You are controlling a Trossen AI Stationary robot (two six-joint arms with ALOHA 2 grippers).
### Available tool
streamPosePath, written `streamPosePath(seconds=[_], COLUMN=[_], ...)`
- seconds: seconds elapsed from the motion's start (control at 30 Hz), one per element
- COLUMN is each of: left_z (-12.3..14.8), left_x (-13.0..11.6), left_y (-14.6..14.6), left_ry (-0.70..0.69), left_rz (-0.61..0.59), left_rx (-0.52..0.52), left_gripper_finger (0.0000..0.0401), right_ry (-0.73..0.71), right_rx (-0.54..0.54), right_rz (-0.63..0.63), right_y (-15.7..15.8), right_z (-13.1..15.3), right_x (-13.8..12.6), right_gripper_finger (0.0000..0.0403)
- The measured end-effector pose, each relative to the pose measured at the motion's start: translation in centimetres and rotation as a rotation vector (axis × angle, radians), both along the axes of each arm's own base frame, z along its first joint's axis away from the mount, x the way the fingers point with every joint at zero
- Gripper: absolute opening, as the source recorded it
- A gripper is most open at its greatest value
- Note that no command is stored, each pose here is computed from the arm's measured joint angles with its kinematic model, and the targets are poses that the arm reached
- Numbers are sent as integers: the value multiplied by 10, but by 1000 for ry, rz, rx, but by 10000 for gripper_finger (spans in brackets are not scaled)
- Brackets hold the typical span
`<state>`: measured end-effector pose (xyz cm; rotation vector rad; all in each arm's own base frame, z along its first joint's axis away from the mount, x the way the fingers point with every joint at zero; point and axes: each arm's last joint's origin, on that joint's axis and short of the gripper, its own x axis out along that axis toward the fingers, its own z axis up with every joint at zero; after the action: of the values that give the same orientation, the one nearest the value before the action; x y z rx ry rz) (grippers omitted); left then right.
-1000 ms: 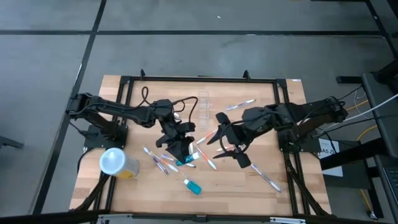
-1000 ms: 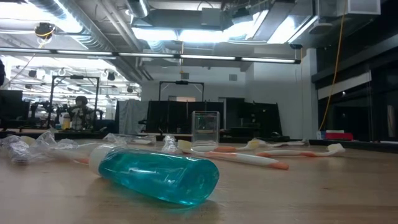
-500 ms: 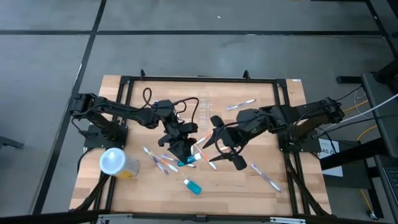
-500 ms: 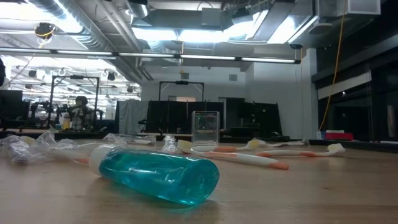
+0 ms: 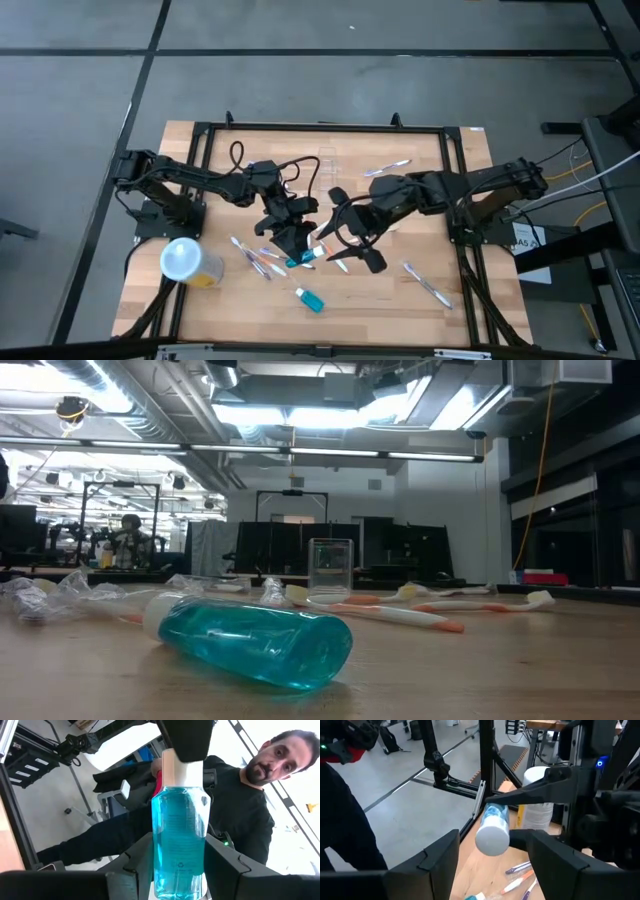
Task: Pick & Place toothbrushing station
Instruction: Put the blue mouthwash into the transparent organizer
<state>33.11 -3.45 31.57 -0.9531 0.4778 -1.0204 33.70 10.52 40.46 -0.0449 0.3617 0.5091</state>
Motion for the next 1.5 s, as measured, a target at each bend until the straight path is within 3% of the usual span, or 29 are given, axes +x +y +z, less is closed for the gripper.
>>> streamPosePath(seconds=[0.73,1.03,1.37,1.5], left_z=[0,0,0,0], left_x=[0,0,0,0], left_y=[0,0,0,1], left_ry=[-20,-19,-18,-22], left_rz=[-7,-6,-9,-2], left_rx=[12,12,14,17], left_gripper_finger=[136,136,136,140], right_ry=[-4,10,10,5], right_rx=[16,31,31,32], right_rz=[-35,-42,-38,-39], right_y=[0,1,3,3], right_z=[-5,-7,-7,-7], right_x=[9,11,11,11], right_gripper_finger=[224,190,101,95])
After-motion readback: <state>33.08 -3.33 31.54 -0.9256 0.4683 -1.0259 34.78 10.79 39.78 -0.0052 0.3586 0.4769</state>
